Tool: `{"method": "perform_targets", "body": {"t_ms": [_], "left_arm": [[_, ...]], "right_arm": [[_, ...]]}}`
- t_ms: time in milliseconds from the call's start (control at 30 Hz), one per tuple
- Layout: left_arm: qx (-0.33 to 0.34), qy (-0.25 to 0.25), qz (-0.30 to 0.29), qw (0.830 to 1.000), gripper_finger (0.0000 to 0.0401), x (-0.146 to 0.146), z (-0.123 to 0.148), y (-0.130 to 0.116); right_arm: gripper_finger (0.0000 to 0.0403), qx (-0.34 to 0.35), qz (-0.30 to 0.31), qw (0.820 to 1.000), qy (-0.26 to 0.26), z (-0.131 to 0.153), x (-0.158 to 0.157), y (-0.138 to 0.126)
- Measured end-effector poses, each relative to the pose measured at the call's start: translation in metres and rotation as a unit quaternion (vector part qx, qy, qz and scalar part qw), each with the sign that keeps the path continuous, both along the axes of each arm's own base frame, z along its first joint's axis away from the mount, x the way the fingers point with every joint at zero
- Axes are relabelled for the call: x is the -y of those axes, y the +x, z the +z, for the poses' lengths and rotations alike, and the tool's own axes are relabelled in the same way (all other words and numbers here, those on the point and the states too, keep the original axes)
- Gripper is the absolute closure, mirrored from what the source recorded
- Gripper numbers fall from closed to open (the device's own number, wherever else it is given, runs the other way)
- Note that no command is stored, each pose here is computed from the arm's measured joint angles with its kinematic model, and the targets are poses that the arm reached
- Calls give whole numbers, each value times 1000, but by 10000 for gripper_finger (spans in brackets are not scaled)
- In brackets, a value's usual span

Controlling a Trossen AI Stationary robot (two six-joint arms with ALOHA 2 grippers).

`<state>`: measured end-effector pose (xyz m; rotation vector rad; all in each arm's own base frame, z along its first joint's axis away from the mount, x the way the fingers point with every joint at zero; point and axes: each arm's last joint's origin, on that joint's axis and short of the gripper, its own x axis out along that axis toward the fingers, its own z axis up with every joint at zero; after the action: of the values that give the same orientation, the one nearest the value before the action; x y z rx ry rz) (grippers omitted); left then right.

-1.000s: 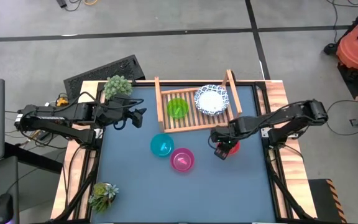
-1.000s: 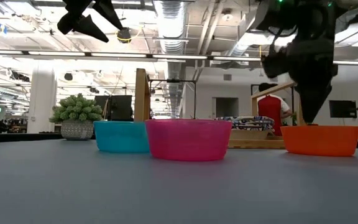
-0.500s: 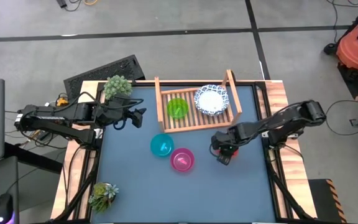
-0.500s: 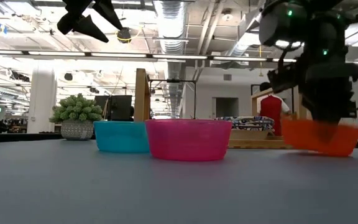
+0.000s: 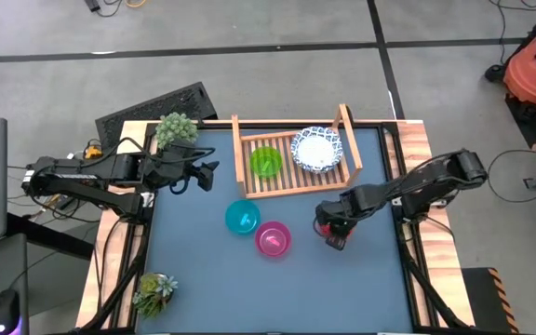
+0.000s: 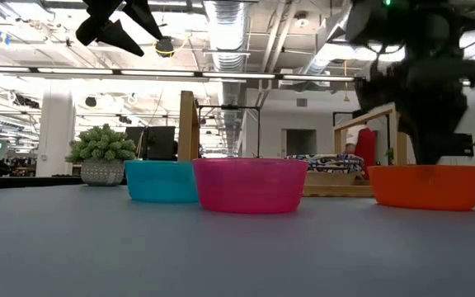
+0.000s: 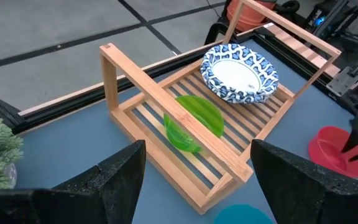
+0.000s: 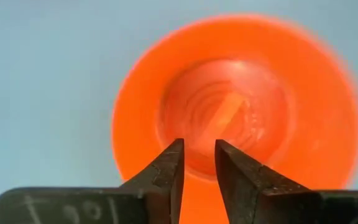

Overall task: Place and stack bowls onto a shelf
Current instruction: Stack the orange bowl on top of the green bowl on the shelf

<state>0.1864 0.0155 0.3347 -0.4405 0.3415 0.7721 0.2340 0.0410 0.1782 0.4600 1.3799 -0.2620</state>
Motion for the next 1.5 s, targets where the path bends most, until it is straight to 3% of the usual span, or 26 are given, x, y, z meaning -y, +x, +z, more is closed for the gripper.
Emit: {"method": "perform_targets", "body": {"t_ms": [200, 367, 567, 867, 1000, 1067, 1200, 1367, 1500], "left_arm": [[-2, 2, -2, 1000, 127, 0, 0, 0], [-4, 4, -4, 1000, 127, 0, 0, 0], [-4, 5, -4, 1000, 127, 0, 0, 0], [-5, 4, -4, 1000, 127, 0, 0, 0], [-5, 4, -4, 1000, 127, 0, 0, 0], [-5, 4, -4, 1000, 127, 0, 0, 0], [-5, 4, -4, 1000, 127, 0, 0, 0], [-8, 3, -3, 1000, 127, 0, -1, 0], [-13, 3, -3, 1000, 127, 0, -1, -1]], "right_arm": [[277, 98, 5, 994, 51, 36, 4, -10], [223, 139, 49, 987, 67, 48, -7, -15], [147, 96, 86, 991, 38, 28, -20, -7], [143, 18, 121, 992, 21, -12, -28, 8], [180, -27, 108, 994, 8, -24, -23, 7], [230, -31, 105, 994, 5, -24, -22, 7], [369, -13, 108, 994, 5, -16, -22, 5], [379, 31, 100, 994, 18, 12, -18, 7], [379, 131, 142, 980, 45, 60, -6, 17]]}}
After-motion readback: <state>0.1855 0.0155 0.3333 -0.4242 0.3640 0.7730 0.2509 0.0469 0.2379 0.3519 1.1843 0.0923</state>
